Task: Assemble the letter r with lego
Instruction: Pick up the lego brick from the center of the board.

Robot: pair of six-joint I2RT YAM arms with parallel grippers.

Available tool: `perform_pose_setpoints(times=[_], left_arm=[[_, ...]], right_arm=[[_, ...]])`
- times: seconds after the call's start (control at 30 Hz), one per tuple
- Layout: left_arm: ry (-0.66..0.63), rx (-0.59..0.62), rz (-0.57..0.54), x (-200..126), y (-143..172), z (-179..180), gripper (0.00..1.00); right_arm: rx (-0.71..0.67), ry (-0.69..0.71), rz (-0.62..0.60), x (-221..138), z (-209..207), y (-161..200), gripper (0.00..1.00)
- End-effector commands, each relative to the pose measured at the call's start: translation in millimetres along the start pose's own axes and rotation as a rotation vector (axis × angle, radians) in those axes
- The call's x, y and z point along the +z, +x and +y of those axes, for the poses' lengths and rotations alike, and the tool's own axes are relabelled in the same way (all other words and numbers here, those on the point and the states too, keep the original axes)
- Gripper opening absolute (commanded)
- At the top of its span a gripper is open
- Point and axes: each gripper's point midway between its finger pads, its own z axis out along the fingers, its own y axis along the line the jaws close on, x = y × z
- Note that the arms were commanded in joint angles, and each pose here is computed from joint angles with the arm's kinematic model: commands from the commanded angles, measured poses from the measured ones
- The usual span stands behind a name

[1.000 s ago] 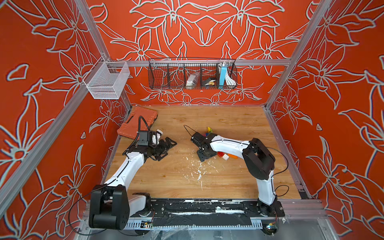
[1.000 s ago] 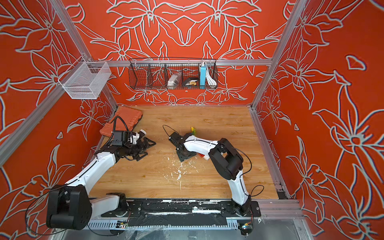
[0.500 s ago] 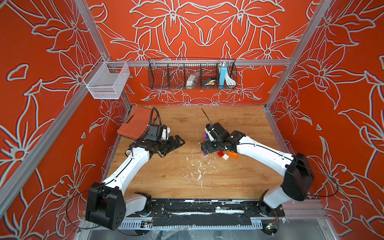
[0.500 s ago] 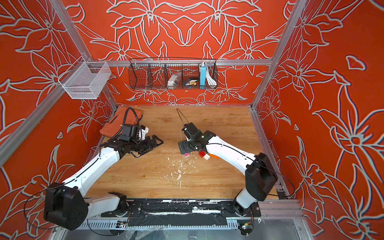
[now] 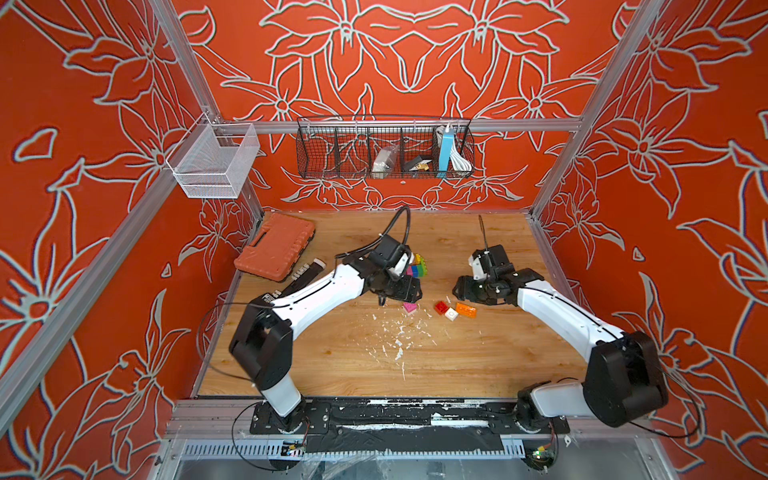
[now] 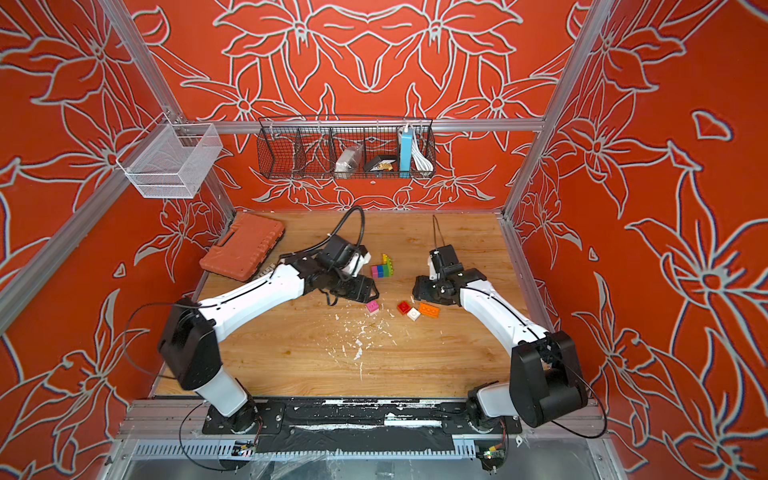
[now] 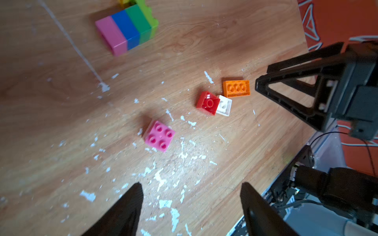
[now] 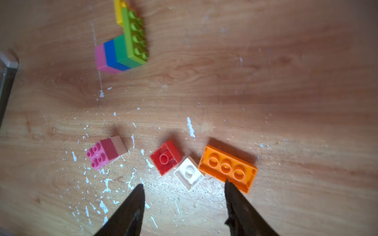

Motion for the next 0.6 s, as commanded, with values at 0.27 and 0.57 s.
perform_pose_setpoints(times=[0.27,0.57], left_arm=[[-0.171,0.350,0.245,78.9,11.8,-15.8,0.69],[-0.212,0.439,0.324,114.5,16.8,-16.2,0.68]], right_arm=[[0.385,-0.113,-0.060,-26.7,-63.8,2.4,0.63],[0.404,-0.125,-0.119,-45.2,-68.4,1.1,0.62]])
